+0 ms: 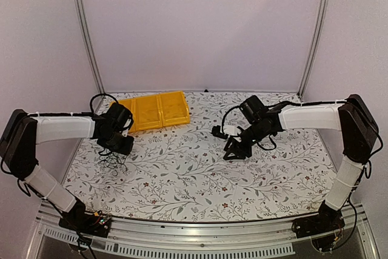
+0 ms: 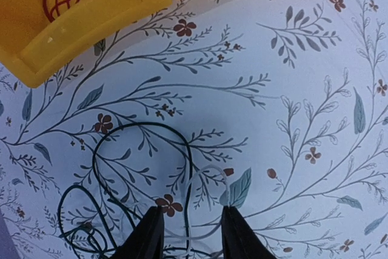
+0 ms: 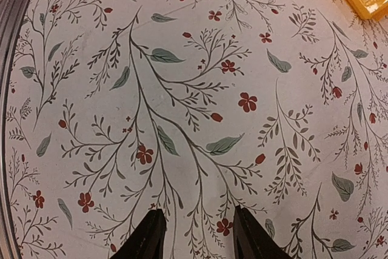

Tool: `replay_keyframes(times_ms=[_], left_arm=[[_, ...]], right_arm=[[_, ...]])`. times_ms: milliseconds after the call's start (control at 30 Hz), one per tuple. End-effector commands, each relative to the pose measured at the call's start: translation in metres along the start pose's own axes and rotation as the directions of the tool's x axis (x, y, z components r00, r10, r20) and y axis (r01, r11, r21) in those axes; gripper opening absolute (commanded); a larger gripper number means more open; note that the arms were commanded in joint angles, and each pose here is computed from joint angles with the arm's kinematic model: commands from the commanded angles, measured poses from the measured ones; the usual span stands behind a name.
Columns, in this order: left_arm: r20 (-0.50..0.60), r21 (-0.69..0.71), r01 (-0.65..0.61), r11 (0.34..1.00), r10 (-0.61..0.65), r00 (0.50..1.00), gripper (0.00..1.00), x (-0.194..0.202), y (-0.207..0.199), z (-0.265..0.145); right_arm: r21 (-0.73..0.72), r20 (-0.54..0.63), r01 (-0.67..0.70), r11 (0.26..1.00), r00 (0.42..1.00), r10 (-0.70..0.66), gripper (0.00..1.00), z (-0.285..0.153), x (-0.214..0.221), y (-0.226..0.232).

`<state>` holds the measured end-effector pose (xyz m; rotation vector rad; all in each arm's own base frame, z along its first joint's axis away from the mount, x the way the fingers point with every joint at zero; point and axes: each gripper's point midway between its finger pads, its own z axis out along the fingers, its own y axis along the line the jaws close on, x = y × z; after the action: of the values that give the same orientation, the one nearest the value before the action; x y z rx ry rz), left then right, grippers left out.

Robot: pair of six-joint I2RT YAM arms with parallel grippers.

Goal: Untangle the cables

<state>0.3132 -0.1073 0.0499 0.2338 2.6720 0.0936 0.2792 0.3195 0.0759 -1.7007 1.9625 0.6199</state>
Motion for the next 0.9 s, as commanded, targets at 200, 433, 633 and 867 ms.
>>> replay_keyframes(times_ms=[200, 433, 633, 867], left_arm=[[0.099, 0.023, -0.009, 1.000, 0.006, 0.995, 0.41, -0.019, 0.000, -0.041], [0.022, 0.018, 0.018, 1.000, -0.018, 1.000, 0.41, -0.004, 0.000, -0.029], [-0.013, 0.003, -0.003, 1.000, 0.004, 1.000, 0.35, 0.001, -0.001, -0.013], [-0.006, -0.040, -0.021, 0.999, 0.021, 1.000, 0.21, -0.003, 0.004, -0.008]], right_arm=[[0.006, -0.002, 0.006, 1.000, 1.000, -0.006, 0.42, 0.000, -0.003, -0.005], [0.002, -0.006, 0.006, 1.000, 1.000, -0.006, 0.42, 0.001, -0.003, -0.004], [0.008, -0.005, 0.008, 1.000, 1.000, -0.008, 0.42, -0.001, -0.004, -0.004], [0.011, -0.010, 0.007, 1.000, 1.000, -0.007, 0.42, -0.001, -0.003, -0.005]])
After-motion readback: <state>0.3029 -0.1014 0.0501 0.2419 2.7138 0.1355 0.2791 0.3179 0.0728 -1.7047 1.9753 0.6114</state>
